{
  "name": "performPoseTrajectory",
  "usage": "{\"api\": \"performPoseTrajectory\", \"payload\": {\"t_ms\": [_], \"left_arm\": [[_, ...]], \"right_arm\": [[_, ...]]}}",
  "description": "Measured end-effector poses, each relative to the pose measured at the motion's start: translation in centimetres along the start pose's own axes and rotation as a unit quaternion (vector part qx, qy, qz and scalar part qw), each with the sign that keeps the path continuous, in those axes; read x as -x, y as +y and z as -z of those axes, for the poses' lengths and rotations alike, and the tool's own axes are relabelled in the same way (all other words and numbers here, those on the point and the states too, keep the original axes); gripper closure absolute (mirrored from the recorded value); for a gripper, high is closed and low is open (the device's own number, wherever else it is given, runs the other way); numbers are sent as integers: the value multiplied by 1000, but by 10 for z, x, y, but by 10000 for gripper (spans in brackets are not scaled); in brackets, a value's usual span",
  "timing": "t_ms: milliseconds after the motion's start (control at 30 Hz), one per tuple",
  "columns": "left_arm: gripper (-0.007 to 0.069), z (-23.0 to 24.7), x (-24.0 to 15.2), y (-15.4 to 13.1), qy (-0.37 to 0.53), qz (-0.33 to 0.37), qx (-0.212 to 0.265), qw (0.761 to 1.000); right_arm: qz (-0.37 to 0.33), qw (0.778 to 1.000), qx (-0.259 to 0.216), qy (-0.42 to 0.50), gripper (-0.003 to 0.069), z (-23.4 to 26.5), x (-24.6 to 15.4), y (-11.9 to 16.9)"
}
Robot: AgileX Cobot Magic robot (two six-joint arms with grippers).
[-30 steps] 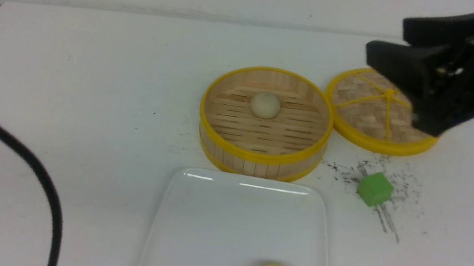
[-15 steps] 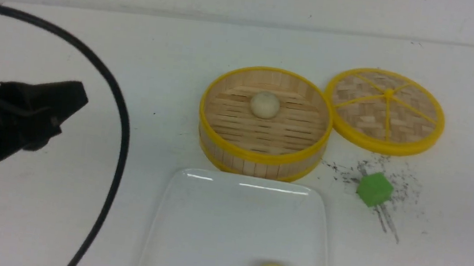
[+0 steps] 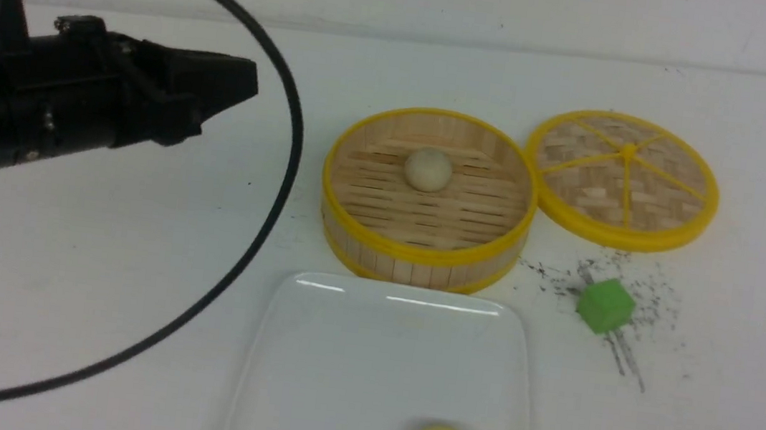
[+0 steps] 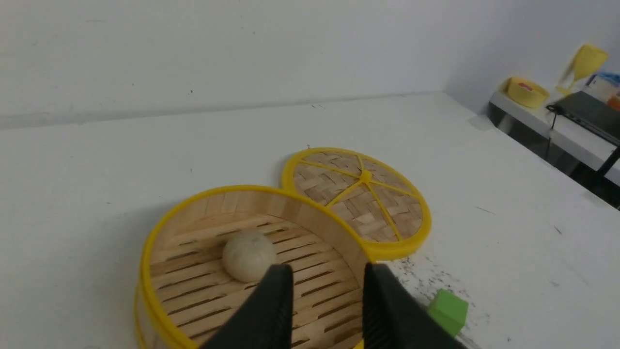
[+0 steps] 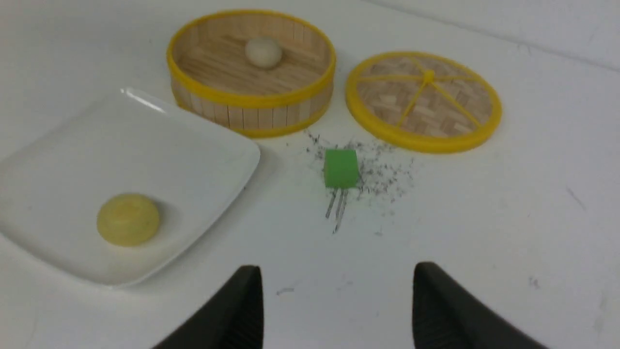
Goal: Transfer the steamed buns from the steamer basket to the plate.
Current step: Use the left arm to grab the steamed stuffed bun that is closest to it
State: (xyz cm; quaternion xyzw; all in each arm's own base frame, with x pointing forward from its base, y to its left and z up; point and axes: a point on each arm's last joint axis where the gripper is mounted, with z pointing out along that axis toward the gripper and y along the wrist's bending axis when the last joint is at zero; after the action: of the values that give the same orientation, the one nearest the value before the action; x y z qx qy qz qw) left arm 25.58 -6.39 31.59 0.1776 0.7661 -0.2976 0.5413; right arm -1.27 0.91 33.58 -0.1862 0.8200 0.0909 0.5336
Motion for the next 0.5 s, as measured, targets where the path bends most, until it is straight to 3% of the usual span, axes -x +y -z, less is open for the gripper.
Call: {"api": "performPoseTrajectory", "payload": {"t_ms": [167,500], "left_arm": [[385,-18,3,13,11,-5,-10,1000],[385,-80,-7,44,66,1,-76,995]], "right_arm": [[-13,1000,10,-1,238,-25,-34,2],[-19,1000,6,-11,238,-40,-43,1]]}}
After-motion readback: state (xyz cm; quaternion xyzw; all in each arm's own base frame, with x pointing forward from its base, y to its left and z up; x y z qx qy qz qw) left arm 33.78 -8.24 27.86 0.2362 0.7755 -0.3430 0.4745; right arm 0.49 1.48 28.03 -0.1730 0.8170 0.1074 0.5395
